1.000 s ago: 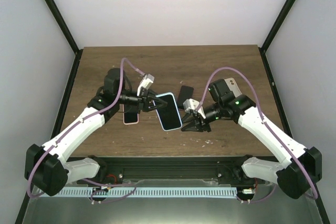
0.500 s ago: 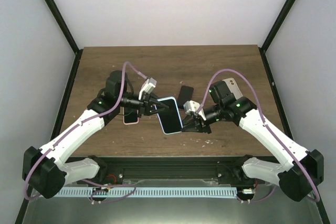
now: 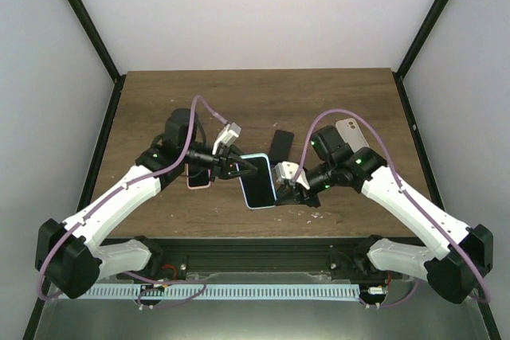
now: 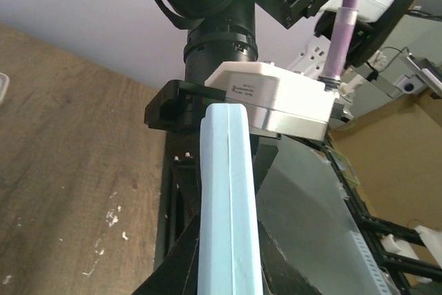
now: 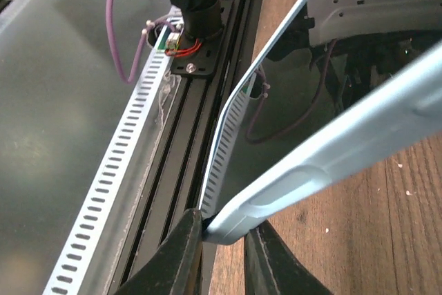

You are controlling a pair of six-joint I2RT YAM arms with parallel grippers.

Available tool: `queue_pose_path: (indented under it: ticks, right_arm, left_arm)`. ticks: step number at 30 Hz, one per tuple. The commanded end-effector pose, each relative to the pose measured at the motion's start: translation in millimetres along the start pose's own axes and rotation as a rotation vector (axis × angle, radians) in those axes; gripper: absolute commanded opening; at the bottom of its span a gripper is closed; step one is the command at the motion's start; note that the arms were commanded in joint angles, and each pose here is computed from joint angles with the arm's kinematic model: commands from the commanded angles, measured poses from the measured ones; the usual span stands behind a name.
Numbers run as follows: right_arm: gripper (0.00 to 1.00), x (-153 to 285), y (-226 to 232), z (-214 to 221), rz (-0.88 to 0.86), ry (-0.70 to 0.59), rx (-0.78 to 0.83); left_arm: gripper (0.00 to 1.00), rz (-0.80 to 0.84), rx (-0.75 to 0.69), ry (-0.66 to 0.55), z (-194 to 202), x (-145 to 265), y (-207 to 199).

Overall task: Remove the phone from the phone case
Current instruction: Remove the phone case from the phone.

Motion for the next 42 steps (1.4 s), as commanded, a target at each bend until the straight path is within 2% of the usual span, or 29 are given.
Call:
queue_pose_path:
  ticks: [1,7,11,16,21,25,29,35,39,42]
  right_arm:
    - [0.12,-4.2,13.7,-20.4,-0.014,0.044,0.266]
    - [0.12,-19.4,11.1,-20.3,-0.003,0.144,0.367]
    - [0.09,-23.6,0.7,-25.6,0.056,0.161,0.405]
    - [0.04,-25.8,-17.8,-29.2,0.174,0.167,0.352]
    - [0.02,-9.8,-41.9,-31.9,0.284,0.073,0.211]
    - [0.07,1.6,-55.6,-36.6,0.331,-0.020,0.125]
    - [0.08,6.4,-71.4,-34.5,0.360,-0.074,0.049]
    - [0.08,5.8,-86.9,-21.0,0.406,-0.091,0.044]
    - [0.16,7.4,-97.3,-16.7,0.394,-0.144,0.003]
    - [0.32,11.4,-97.3,-26.4,0.348,-0.208,-0.022]
  left_arm:
    - [0.00,0.022,0.023,-0.017,-7.7,0.1,2.0]
    - [0.00,0.043,0.052,-0.006,-5.7,-2.6,6.6]
    - [0.00,0.038,0.078,-0.003,-4.7,-3.9,12.2]
    - [0.00,0.045,0.089,0.004,-4.9,-5.0,13.3]
    - [0.00,0.045,0.083,0.002,-4.8,-4.4,12.0]
    - [0.00,0.064,0.089,0.002,-4.9,-5.1,11.7]
    - [0.00,0.066,0.082,-0.001,-5.5,-4.1,9.7]
    - [0.00,0.119,0.078,-0.004,-6.7,-3.6,4.2]
    - [0.00,0.148,0.087,-0.003,-6.8,-3.6,1.7]
    - [0.00,0.143,0.088,-0.003,-6.4,-3.6,2.8]
Point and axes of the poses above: each gripper's point midway between its finger pads, its own x axis back along the fingers, its own y axis along the line the jaws close on, z = x × y, the point moved 7 cm from there along x, back along the fingers, and after that the axes turned 4 degrees about x, right-handed, at the moved point
